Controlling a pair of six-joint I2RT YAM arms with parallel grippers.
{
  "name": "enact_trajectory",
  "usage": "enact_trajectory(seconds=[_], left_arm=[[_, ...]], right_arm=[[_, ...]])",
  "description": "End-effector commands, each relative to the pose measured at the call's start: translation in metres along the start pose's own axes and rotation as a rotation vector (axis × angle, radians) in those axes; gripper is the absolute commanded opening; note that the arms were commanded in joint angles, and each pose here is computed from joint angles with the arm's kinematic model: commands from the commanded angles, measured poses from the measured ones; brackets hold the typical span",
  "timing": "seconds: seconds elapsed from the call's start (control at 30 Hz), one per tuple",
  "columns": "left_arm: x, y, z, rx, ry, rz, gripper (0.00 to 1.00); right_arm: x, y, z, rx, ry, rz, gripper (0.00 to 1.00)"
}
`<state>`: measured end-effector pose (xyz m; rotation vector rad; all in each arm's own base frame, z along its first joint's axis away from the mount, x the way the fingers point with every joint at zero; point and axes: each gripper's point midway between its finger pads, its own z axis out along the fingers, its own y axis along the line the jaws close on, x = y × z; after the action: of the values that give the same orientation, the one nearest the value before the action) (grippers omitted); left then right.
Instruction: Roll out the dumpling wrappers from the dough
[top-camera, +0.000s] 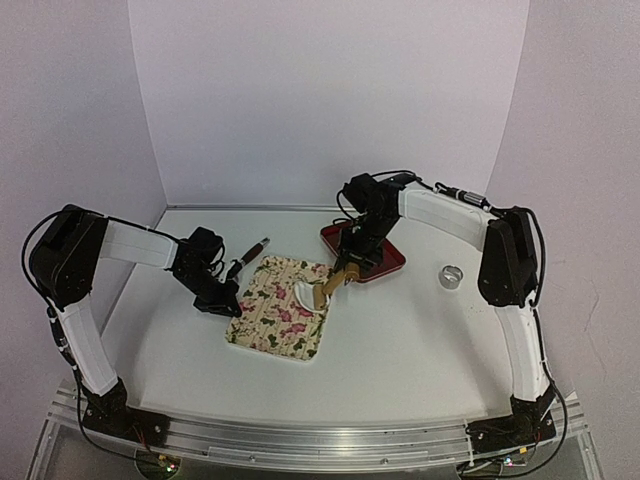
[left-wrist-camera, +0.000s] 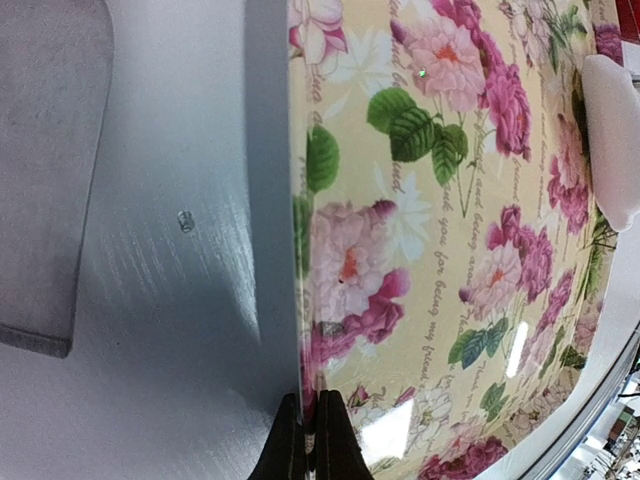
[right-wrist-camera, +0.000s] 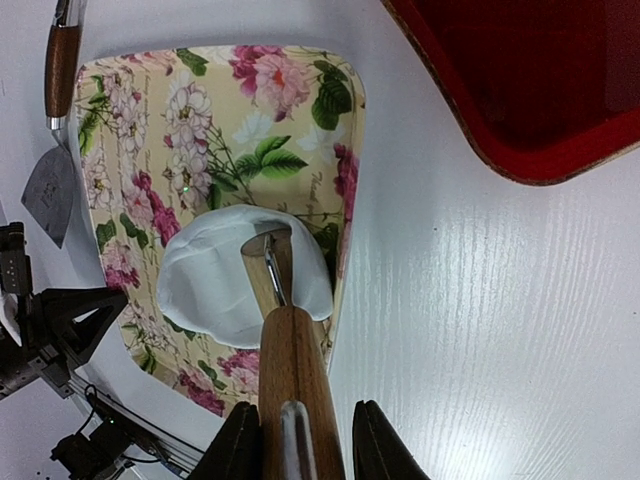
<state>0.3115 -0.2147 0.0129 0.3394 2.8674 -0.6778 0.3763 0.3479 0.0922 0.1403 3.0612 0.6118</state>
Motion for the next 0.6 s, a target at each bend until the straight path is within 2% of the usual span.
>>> enact_trajectory(seconds=[0.0,0.2,0.57], left_arm=[[0.019,0.027,-0.003,-0.077,0.072,-0.019,0.00],[0.020,0.022,-0.002,-0.055,0.076,-0.010,0.00],[0.027,0.011,0.006,-0.038,0.097,0.002,0.00]], right_arm=[[0.034,-0.107,0.077,0.433,0.184,0.007,0.00],[0.045,-0.080,0.105,0.376,0.217,-0.035,0.00],[0.051,-0.037,0.130,0.248,0.230,-0.046,0.00]])
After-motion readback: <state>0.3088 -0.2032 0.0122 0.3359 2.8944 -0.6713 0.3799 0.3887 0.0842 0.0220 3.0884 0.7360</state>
